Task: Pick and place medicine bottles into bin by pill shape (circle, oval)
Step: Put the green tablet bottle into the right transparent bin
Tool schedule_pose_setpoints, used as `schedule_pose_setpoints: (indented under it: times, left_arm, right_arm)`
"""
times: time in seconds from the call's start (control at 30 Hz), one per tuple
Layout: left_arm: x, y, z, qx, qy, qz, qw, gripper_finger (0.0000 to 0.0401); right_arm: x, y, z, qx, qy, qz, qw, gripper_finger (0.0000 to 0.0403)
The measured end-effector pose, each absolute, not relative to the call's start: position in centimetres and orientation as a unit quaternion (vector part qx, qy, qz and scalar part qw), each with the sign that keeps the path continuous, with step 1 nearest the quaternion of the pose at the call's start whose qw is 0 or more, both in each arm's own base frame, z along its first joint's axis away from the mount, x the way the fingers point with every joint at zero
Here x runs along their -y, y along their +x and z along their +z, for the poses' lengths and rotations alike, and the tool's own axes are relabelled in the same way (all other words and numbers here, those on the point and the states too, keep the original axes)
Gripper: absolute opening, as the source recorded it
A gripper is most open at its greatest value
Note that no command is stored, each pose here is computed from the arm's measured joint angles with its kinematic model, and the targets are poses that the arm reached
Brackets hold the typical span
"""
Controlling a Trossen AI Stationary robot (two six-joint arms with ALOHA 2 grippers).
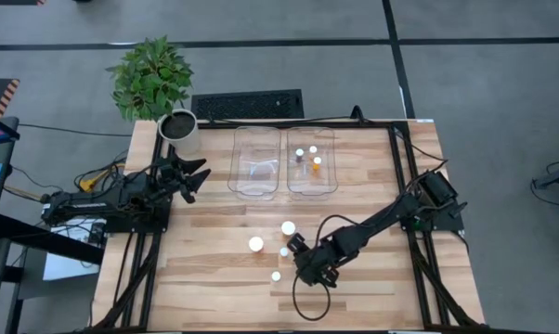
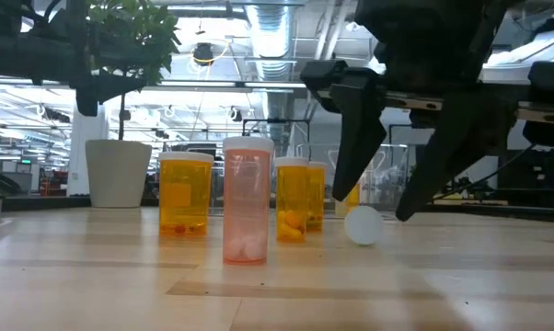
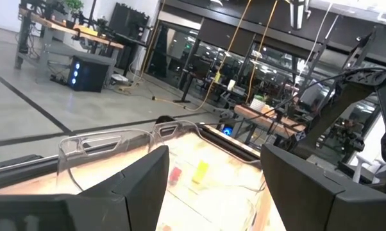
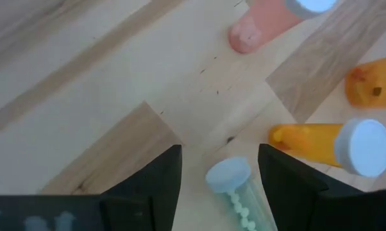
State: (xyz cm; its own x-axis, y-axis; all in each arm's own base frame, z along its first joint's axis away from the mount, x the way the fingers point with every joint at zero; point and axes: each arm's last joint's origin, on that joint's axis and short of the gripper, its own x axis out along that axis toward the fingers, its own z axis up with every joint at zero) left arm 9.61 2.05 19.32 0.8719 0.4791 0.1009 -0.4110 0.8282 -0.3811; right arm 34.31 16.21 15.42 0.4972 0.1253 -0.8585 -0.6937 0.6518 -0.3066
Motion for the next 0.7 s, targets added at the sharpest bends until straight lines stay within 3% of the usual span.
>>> schedule_pose_setpoints:
  times: [0.7]
  left_arm:
    - [-2.0, 9.6, 19.1, 0.087, -0.173, 0.236, 0.952, 0.0240]
  right_arm:
    - [-15.5, 34.8, 14.2, -0.438, -0.345, 0.274, 0.784, 0.0212]
